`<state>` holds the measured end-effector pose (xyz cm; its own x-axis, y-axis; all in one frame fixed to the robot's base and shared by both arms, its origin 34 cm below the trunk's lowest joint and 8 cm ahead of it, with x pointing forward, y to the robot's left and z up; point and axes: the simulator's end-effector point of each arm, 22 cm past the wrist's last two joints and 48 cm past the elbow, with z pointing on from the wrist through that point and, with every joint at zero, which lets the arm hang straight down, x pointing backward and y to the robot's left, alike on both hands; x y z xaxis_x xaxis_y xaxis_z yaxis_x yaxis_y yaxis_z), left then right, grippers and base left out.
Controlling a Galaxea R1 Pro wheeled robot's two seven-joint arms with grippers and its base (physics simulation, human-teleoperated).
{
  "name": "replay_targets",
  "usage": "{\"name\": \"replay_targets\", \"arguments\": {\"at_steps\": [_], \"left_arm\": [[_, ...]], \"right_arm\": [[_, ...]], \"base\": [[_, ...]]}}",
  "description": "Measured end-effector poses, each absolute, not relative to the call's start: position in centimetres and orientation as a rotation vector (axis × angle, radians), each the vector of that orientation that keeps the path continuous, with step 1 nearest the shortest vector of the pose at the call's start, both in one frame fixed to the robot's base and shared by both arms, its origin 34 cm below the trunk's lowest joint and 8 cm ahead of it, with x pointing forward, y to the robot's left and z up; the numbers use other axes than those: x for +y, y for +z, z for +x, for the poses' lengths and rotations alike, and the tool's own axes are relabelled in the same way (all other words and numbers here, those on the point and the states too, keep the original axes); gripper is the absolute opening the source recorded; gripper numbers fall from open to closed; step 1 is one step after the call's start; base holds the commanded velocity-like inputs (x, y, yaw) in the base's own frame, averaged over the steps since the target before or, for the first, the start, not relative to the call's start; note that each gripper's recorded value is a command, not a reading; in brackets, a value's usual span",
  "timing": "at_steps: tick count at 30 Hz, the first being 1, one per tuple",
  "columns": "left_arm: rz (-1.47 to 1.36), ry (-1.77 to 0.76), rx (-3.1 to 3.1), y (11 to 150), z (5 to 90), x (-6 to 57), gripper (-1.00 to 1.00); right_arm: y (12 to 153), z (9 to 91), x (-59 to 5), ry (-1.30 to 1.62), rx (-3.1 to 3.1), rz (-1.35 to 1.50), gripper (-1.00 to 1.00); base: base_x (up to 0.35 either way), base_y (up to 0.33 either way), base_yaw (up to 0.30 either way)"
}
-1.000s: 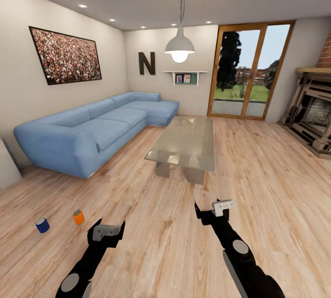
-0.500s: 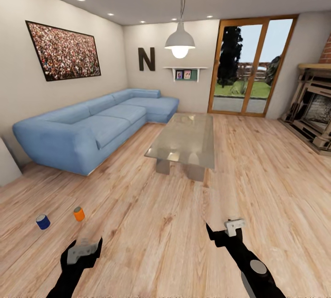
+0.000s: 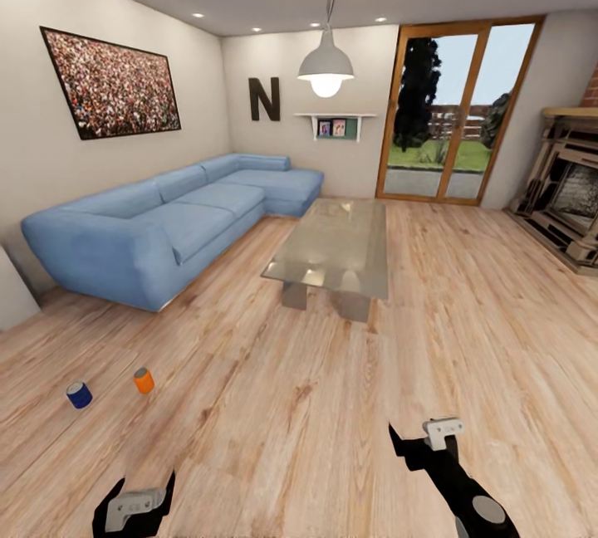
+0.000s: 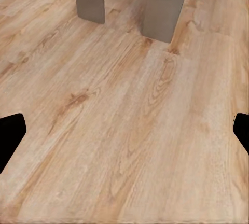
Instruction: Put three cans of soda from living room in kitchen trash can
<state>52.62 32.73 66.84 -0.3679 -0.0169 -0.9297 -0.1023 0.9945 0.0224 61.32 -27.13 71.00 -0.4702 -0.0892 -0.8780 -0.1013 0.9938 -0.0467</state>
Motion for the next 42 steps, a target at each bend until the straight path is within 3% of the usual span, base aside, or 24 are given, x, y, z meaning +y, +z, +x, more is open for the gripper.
{"name": "replay_targets", "arguments": {"at_steps": [29,42], "left_arm": [[-0.076,0.089,1.985,65.2,51.6,32.4,1.00],[-0.076,0.089,1.987,65.1,51.6,32.4,1.00]], "right_arm": [[66.9,57.0,-27.2,0.023,2.049,-0.139,1.00],[66.5,56.7,-27.0,0.021,2.058,-0.139,1.00]], "base": [[0.000,0.043,0.001],[0.000,0.000,0.184]]}}
